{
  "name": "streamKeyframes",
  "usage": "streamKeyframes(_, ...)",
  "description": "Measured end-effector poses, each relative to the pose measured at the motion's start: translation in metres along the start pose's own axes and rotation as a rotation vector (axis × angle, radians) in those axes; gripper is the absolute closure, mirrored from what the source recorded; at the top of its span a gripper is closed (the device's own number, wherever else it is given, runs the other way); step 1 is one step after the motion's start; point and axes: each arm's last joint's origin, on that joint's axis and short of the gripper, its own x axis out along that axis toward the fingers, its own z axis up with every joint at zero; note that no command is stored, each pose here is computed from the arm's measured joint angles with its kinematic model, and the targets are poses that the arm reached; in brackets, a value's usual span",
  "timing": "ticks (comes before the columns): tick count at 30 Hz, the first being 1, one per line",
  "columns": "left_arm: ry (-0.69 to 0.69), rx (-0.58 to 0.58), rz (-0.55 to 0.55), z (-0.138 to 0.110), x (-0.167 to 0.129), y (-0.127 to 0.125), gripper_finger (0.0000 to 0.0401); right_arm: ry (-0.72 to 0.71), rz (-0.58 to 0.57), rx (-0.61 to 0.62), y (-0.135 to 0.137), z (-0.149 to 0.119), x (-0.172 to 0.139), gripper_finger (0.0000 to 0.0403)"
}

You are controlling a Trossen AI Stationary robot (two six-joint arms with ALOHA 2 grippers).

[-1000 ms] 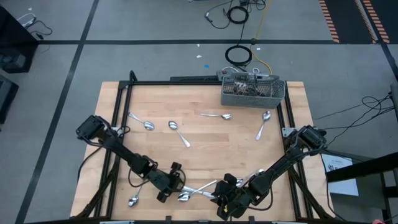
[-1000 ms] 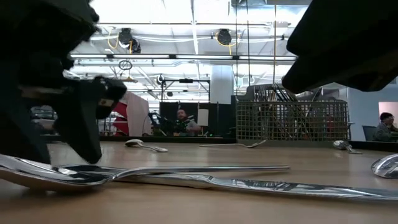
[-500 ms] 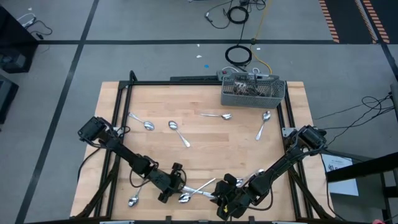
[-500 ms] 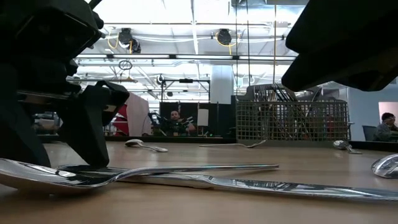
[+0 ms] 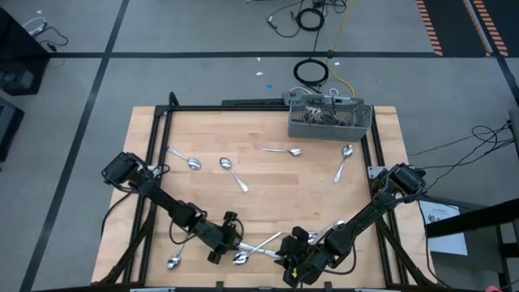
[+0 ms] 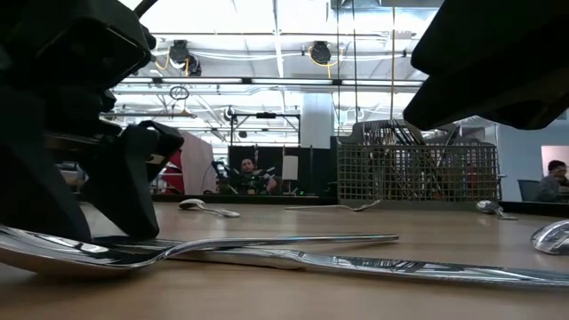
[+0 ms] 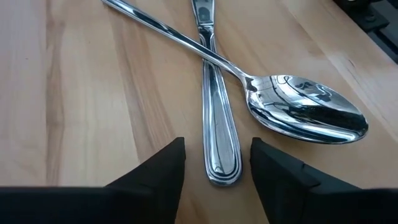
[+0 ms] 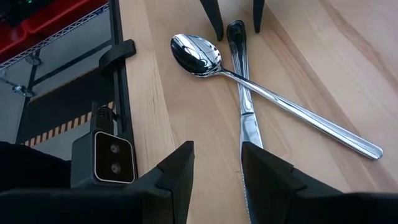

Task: Sort silverware
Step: Put the silver table knife into the gray utensil holder

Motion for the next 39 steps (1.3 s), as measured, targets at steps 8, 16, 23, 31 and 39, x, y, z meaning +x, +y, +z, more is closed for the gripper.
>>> streamKeyframes(8,0.017,-0.051,-0.021,-0.0011,0.0001,-0.0002,0.0253,0.001,-0.001,-0.028,0.0,-0.0003,-0.0001,0.0277)
streamKeyframes(16,0.033,-0.132,-0.043,-0.0016,-0.0002,-0.0003,0.0257,-0.001,-0.003,-0.071,0.0,-0.0004,-0.0002,0.0277)
streamKeyframes(23,0.043,-0.19,-0.063,-0.0012,0.0002,0.0027,0.0258,0.0,0.003,-0.055,0.0005,-0.0002,-0.0002,0.0277)
streamKeyframes(31,0.054,-0.188,-0.06,-0.0025,0.0002,0.0029,0.0261,0.0,0.006,-0.038,0.0011,-0.001,-0.0006,0.0277)
streamKeyframes(39,0.073,-0.186,-0.051,-0.0045,0.0002,0.0034,0.0295,0.009,0.009,-0.053,0.0035,-0.0062,-0.0033,0.0277)
